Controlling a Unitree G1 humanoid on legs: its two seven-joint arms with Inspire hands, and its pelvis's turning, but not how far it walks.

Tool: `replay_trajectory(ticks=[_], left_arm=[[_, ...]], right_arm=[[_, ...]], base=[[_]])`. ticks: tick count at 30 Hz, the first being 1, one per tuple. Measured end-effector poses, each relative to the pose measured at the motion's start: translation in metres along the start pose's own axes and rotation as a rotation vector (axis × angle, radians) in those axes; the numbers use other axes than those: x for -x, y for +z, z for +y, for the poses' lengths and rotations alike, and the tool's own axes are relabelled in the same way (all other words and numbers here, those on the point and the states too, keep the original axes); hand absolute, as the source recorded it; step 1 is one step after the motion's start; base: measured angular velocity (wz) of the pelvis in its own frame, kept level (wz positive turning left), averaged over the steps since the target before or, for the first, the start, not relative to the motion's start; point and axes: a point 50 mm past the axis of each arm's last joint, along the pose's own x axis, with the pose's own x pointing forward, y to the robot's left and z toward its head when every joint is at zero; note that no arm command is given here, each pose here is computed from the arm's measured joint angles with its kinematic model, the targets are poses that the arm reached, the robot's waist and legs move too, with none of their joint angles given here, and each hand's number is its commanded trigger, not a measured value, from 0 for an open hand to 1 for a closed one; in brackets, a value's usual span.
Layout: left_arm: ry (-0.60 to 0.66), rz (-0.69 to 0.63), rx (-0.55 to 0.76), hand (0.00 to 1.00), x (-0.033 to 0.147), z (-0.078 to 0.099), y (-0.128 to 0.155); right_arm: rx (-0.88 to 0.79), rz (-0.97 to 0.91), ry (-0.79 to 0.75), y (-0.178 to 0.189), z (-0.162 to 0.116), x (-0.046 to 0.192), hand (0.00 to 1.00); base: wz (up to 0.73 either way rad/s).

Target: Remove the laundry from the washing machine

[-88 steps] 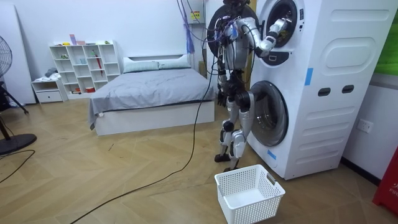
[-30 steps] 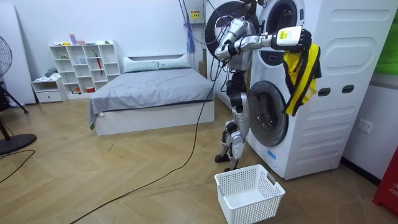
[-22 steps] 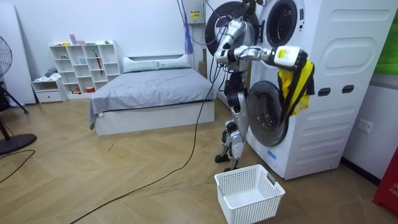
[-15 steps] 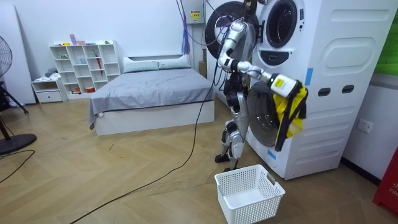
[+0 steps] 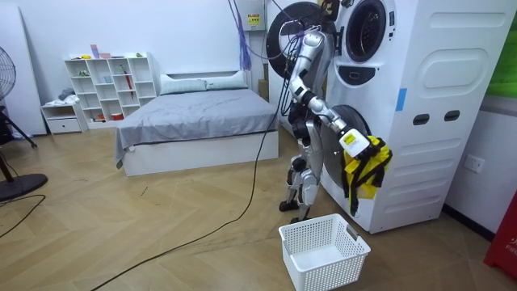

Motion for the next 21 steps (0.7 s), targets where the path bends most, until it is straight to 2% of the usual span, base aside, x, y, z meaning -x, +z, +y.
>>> replay_trajectory(ticks=[9, 21], left_arm=[[-0.03, -0.018, 0.067, 0.0, 0.001, -0.004, 0.008], [-0.053, -0.012, 0.066, 0.0, 0.002, -0.01, 0.005]], right_arm=[[-0.036, 0.068, -0.088, -0.02, -0.008, 0.002, 1.0], [-0.062, 0.064, -0.148, -0.027, -0.016, 0.005, 1.0]], base=[[0.0], [0.01]])
